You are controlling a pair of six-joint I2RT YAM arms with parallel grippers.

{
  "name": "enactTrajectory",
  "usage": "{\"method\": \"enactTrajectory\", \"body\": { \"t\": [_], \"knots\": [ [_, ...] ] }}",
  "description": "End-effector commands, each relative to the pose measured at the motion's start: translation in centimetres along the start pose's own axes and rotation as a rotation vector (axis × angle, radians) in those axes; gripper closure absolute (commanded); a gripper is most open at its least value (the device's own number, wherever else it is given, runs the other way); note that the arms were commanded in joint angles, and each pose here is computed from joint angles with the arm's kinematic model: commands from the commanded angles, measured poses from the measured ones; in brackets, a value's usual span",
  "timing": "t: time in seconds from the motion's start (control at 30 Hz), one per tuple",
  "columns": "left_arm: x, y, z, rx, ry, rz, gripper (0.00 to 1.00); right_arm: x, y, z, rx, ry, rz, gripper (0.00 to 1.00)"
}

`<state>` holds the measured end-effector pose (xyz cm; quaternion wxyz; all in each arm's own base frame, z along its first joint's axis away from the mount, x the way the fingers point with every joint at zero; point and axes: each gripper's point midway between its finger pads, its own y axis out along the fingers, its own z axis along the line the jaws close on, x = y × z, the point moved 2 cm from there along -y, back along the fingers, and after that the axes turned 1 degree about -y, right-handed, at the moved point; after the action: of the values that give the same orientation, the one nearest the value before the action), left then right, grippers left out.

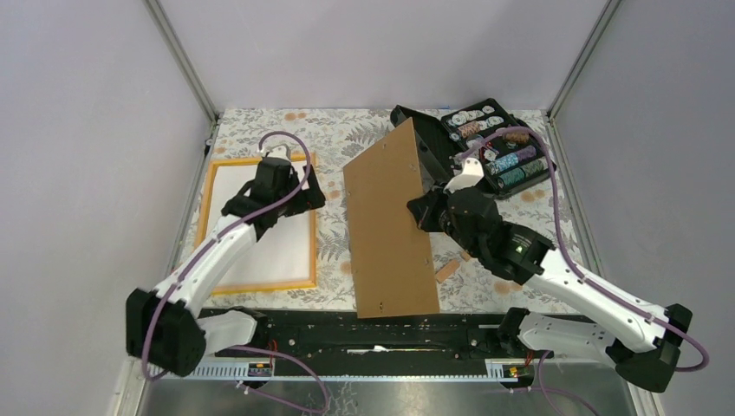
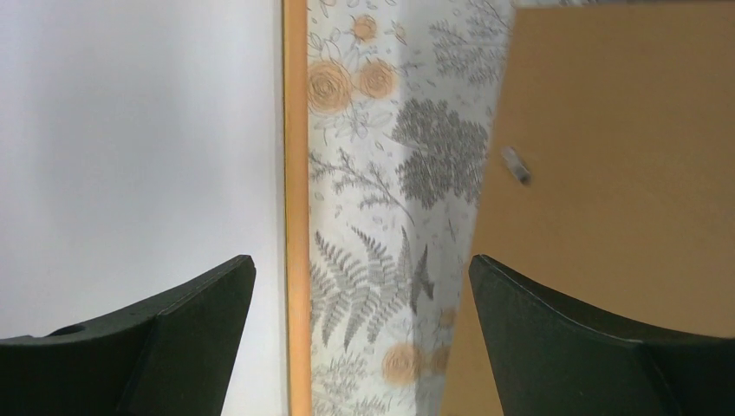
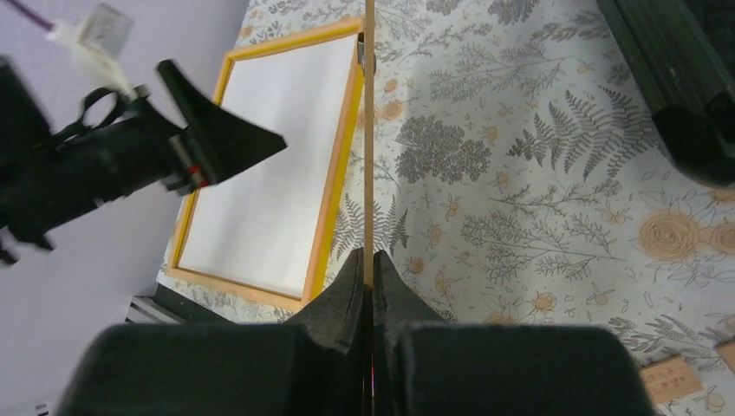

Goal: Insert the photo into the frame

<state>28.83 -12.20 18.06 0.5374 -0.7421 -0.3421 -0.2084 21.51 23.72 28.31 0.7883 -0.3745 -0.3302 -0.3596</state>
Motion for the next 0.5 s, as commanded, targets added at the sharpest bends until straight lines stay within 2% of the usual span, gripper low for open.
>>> {"method": "enactTrajectory", "body": {
  "t": [0.0,0.17,0.3,0.47],
  "knots": [
    [1.8,3.8,-0.3,-0.111,-0.14,0.018,0.01,4.3,-2.5,2.1,0.127,0.028,-0.147,1.0],
    [0.9,8.3,0.8,-0.124,-0.184,0.138,0.01,5.0,-4.2,1.6,0.151,0.024,-0.186,1.0],
    [0.2,10.4,1.7,-0.09,-0.191,0.15,0.02,5.2,-5.2,0.7,0.145,0.019,-0.213,1.0],
    [-2.1,12.0,2.3,-0.094,-0.225,0.228,0.12,5.7,-6.4,-0.2,0.134,0.022,-0.254,1.0]
  ]
}}
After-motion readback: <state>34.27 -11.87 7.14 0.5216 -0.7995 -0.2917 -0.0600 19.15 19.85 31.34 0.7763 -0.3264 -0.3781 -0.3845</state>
